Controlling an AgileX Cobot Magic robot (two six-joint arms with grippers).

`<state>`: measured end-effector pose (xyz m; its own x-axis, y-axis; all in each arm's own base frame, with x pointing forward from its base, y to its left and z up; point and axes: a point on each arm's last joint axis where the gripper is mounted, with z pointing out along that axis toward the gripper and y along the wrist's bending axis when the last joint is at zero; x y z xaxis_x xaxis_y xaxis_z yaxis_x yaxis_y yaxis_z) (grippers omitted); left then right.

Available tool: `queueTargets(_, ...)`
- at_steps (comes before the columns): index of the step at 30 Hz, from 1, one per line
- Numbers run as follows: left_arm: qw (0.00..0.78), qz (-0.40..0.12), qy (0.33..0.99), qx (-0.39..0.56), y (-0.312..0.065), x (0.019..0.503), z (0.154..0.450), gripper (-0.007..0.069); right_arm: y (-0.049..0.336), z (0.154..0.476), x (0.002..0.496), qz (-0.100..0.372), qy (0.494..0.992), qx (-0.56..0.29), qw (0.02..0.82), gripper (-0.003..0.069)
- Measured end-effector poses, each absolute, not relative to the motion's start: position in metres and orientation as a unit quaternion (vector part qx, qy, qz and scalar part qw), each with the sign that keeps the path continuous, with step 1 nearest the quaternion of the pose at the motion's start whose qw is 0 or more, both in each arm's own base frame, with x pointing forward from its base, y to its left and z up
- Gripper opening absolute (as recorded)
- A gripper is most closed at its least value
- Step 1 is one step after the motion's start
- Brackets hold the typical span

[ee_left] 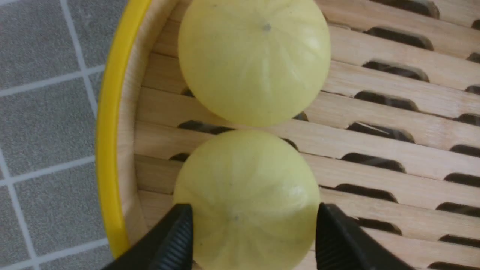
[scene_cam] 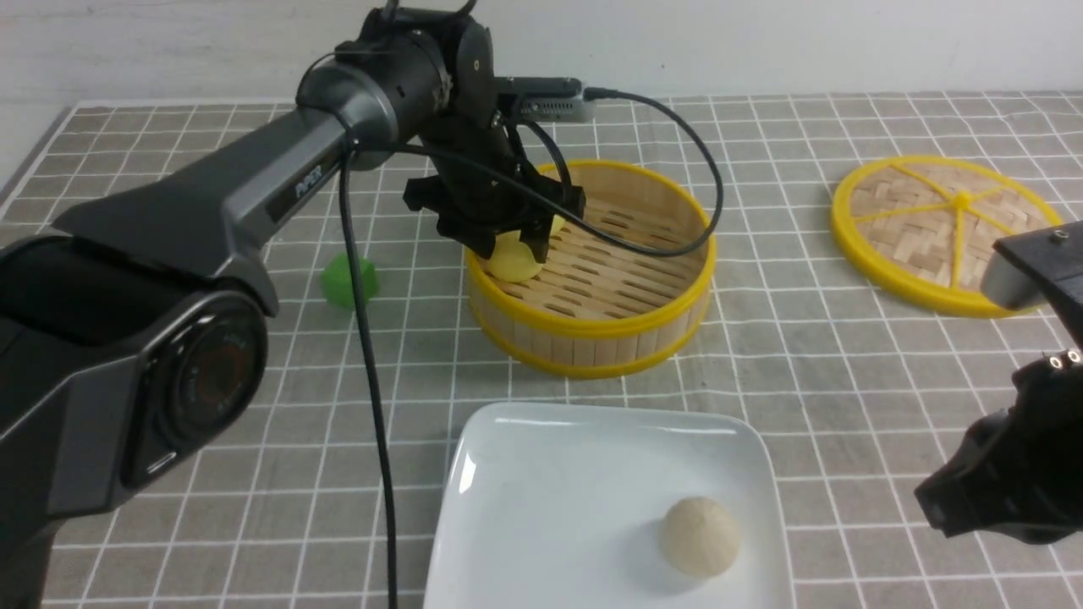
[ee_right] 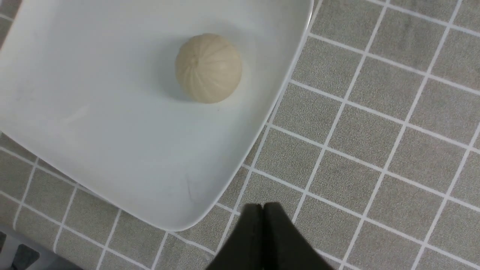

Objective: Put the steamed buns into the plate on the grey tablecloth.
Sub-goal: 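Reach into the bamboo steamer and grasp a bun with the left gripper, then carry the bun from the bamboo steamer to the plate with the left gripper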

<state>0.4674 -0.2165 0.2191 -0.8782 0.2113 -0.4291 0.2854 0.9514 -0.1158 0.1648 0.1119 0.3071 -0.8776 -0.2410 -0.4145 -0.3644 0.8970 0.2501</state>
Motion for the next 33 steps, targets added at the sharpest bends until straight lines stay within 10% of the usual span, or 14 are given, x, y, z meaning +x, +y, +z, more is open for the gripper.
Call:
queueTargets(8, 0.200, -0.092, 0.967, 0.127, -0.216, 0.464, 0.225, 0.0050, 0.112, 0.307, 0.165, 0.163, 0.955, -0.158, 0.190, 0.0013)
queueTargets(21, 0.306, -0.154, 0.930, 0.131, -0.186, 0.386, 0.409, 0.0024, 0.110, 0.308, 0.166, 0.151, 0.955, -0.162, 0.197, 0.0027)
queueTargets(33, 0.059, -0.160, 0.980, 0.104, -0.145, 0.262, 0.308, 0.0025, 0.095, 0.329, 0.149, 0.139, 0.942, -0.174, 0.252, 0.0034)
